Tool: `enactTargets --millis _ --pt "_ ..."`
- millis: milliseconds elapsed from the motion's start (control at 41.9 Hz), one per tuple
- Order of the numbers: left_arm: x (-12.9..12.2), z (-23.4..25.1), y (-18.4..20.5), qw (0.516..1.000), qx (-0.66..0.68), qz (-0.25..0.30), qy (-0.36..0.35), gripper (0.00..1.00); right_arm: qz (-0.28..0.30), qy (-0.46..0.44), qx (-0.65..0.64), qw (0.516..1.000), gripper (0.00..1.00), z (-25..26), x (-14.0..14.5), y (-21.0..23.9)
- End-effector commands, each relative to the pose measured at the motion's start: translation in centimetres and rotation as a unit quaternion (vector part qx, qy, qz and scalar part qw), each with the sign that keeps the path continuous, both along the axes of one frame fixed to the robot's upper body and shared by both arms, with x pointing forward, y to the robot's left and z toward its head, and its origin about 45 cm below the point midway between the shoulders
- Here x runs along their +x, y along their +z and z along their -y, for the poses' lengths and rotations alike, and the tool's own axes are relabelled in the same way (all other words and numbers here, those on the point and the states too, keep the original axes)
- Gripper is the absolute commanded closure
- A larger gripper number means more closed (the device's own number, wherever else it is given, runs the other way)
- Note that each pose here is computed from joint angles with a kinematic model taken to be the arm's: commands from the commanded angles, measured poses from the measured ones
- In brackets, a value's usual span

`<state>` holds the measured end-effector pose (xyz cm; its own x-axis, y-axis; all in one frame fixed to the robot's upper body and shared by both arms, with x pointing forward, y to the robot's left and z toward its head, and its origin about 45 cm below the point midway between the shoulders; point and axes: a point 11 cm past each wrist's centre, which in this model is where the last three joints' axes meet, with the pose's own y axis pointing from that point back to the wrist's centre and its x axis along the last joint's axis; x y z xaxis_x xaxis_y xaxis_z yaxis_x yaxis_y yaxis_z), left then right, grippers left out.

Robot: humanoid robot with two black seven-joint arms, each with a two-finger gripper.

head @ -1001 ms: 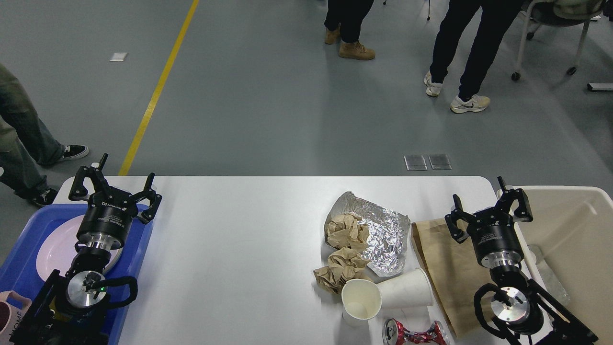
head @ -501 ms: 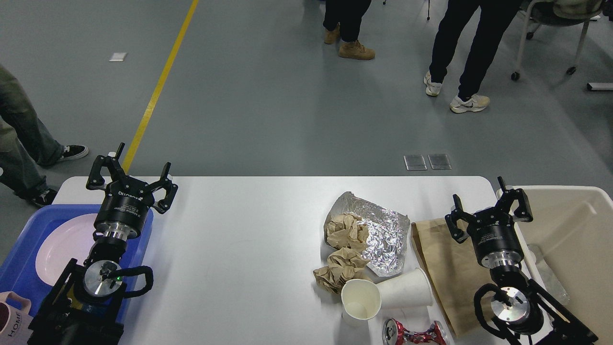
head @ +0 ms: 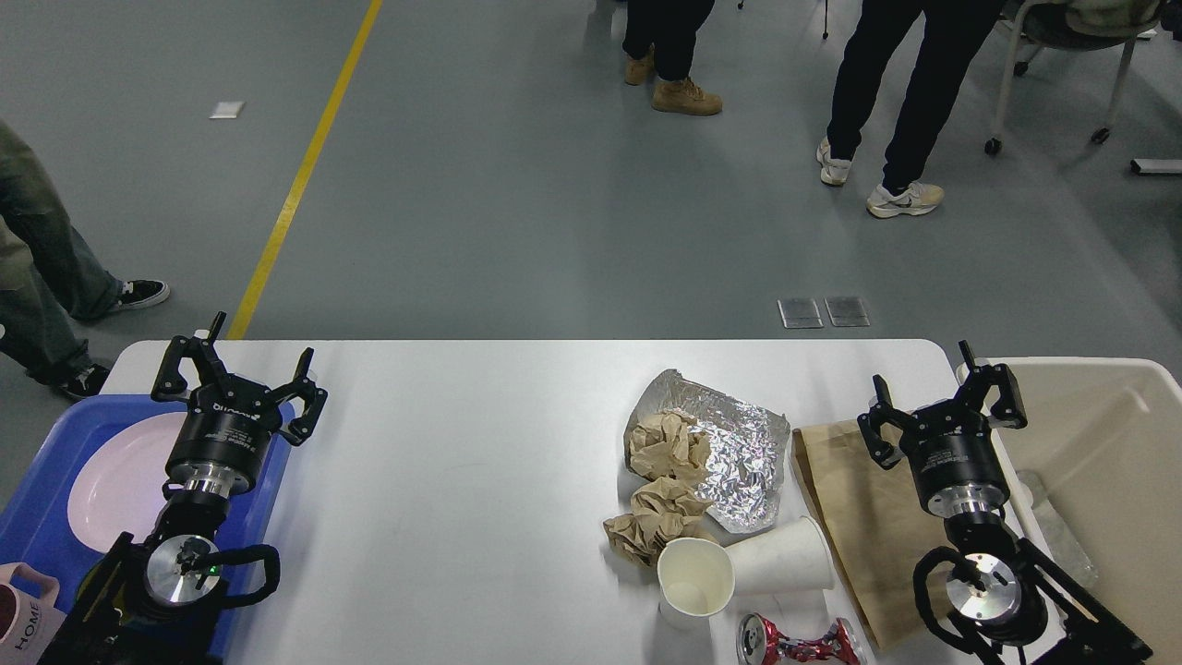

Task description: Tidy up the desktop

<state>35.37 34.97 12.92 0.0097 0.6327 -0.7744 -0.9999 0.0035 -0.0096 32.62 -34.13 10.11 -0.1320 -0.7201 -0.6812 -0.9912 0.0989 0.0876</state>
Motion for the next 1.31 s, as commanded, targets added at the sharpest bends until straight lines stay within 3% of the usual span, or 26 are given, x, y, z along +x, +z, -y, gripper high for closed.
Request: enactTargets --millis 0,262,429,1288 --pt "0.0 -0.6 -0.5 1.0 -0.02 -0.002 0.012 0.03 0.0 0.0 0.0 1.0 0.0 0.0 0.0 0.0" --pt "0.2 -2.0 -0.3 0.998 -0.025 0.04 0.049 0.03 0.0 0.0 0.0 1.0 0.0 0.0 0.0 0.0" --pt "-0.1 -1.1 -0.3 0.998 -0.033 0.053 0.015 0.03 0.0 0.0 0.0 1.0 0.0 0.0 0.0 0.0" --pt "-0.1 -0.9 -0.3 0.998 -0.039 0.054 0.012 0.03 0.001 0.0 0.0 1.0 0.0 0.0 0.0 0.1"
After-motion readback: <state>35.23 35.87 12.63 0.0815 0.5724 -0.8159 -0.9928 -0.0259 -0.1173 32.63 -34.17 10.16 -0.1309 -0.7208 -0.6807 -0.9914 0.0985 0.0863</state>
